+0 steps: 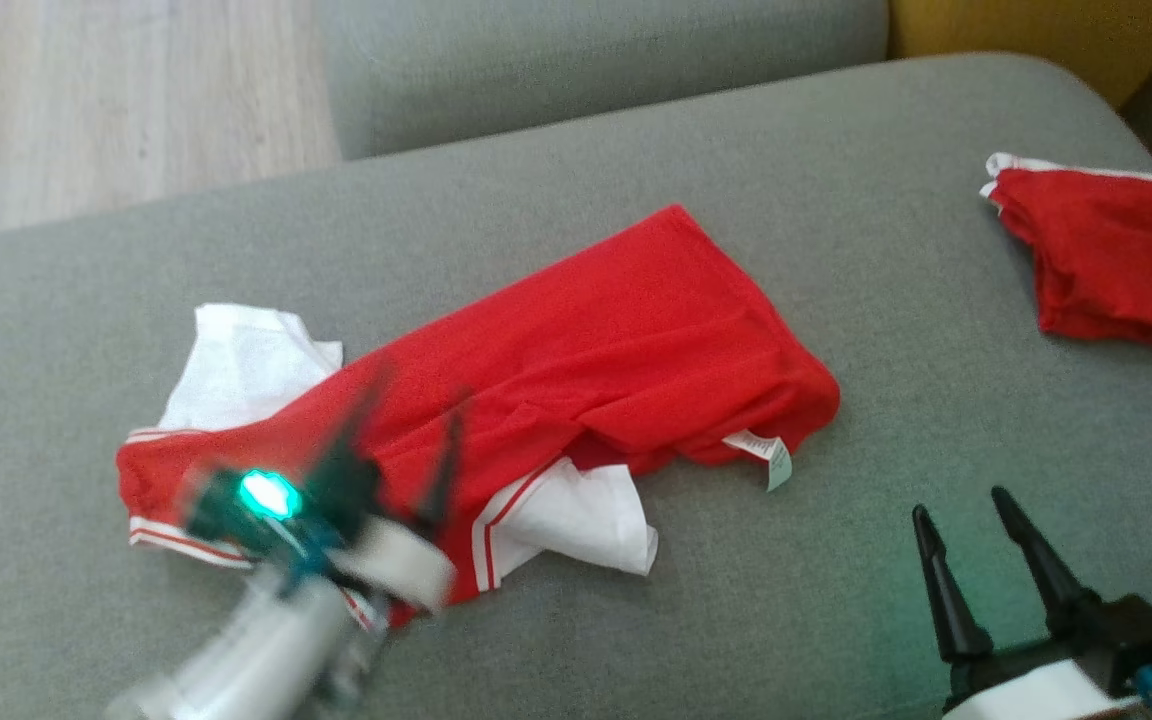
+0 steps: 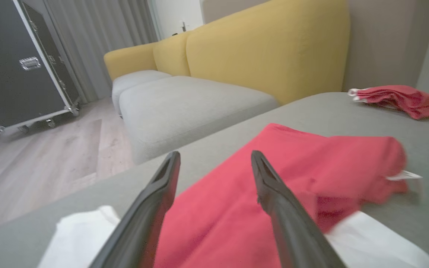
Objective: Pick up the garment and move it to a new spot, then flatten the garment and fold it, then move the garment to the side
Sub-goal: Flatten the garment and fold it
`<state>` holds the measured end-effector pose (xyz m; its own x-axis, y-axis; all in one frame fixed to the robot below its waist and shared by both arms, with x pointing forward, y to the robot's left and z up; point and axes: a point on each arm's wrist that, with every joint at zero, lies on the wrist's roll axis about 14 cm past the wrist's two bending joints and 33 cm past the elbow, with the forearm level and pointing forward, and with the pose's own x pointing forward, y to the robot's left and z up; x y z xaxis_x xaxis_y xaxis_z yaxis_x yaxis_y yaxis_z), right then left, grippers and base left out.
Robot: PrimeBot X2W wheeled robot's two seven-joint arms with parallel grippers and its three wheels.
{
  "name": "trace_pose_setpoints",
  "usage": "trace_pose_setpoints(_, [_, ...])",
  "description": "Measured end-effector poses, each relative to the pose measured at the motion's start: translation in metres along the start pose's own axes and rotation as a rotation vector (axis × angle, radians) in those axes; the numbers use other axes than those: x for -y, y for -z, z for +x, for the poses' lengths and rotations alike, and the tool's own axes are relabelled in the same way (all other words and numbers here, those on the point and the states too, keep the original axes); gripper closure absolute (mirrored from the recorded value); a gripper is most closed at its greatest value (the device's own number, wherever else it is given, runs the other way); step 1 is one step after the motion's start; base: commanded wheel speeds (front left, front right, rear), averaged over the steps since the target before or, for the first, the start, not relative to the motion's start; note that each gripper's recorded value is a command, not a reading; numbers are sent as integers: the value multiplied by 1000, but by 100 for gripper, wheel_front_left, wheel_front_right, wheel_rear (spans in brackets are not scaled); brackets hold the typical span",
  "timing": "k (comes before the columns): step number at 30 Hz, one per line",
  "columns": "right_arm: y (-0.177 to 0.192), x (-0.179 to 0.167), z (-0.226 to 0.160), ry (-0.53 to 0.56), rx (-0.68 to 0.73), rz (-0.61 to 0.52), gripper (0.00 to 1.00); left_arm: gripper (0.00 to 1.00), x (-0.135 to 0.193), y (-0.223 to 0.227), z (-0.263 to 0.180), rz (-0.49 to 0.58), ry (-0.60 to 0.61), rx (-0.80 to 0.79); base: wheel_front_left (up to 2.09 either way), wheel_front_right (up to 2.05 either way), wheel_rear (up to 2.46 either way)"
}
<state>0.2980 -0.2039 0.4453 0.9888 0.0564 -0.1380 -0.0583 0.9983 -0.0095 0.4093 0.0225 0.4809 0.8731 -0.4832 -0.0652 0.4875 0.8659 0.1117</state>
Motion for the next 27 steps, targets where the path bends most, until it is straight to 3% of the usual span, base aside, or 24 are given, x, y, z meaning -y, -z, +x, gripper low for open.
trace_pose_setpoints(7, [3, 8, 18, 1, -25, -18, 0, 0, -107, 17, 34, 126, -92, -212, 0, 0, 0])
trace_pose_setpoints(15, [9, 9, 48, -22, -56, -29, 0, 0, -189, 70, 50, 174, -157, -557, 0, 0, 0])
trace_pose_setpoints(18, [11, 12, 58, -20, -63, -32, 0, 0, -200, 100, 46, 174, -158, -707, 0, 0, 0])
trace_pose_setpoints(27, [21, 23, 58, 20, -96, -33, 0, 0, -181, 132, 49, 110, -64, -825, 0, 0, 0])
